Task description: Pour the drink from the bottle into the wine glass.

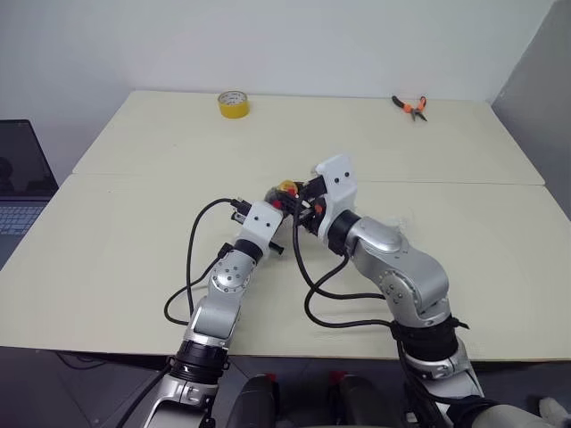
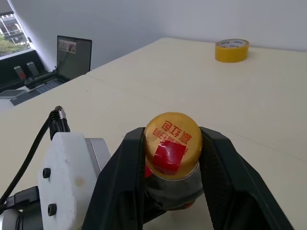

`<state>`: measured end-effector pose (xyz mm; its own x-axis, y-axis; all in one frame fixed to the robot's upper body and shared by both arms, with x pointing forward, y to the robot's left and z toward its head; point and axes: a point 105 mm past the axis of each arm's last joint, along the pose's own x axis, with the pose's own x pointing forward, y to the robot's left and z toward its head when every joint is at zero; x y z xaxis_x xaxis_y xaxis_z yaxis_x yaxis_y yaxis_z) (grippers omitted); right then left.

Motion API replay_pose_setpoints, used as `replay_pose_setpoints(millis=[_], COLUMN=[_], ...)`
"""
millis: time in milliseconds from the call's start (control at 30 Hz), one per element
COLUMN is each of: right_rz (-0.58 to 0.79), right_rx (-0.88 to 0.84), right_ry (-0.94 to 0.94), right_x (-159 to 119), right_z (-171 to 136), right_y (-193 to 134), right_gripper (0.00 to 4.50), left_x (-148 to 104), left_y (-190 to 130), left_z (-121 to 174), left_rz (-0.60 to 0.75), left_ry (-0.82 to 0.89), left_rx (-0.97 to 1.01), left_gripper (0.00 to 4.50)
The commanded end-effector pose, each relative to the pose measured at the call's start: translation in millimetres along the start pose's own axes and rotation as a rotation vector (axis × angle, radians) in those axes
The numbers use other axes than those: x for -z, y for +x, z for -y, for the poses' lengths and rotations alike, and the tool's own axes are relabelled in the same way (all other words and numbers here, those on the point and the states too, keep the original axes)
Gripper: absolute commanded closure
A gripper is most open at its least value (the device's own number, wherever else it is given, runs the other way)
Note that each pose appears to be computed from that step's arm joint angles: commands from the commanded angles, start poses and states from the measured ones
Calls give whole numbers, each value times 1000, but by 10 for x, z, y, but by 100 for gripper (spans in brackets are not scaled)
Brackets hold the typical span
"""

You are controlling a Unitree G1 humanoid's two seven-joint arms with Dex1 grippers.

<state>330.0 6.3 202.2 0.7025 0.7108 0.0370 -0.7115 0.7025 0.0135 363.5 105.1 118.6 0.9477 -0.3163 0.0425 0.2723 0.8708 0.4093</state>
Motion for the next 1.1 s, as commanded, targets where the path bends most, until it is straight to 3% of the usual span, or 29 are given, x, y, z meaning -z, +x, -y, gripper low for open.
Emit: replay_pose_setpoints(millis=[33,200,633,933,1100], right_rz=[104,112,105,114,146], right_rx=[-71,-216,-355,-326,-279], right_ry=[-107,-300,-349,-336,-275], right_x=[-288,-333,-245,-245,-314], right_z=[231,296,260,154,48], right_y=[13,58,55,-94,-257], right_gripper=[324,324,324,11,10], left_x=[-211,-223,-265,-336,-348], left_y=[-23,-36,-29,-23,-16], left_z=[-119,-108,-46,1,15], left_rz=[72,70,80,98,100], left_ry=[-4,-12,-52,-86,-92], left_rx=[-42,-36,-11,0,0], left_gripper=[376,376,377,378,378])
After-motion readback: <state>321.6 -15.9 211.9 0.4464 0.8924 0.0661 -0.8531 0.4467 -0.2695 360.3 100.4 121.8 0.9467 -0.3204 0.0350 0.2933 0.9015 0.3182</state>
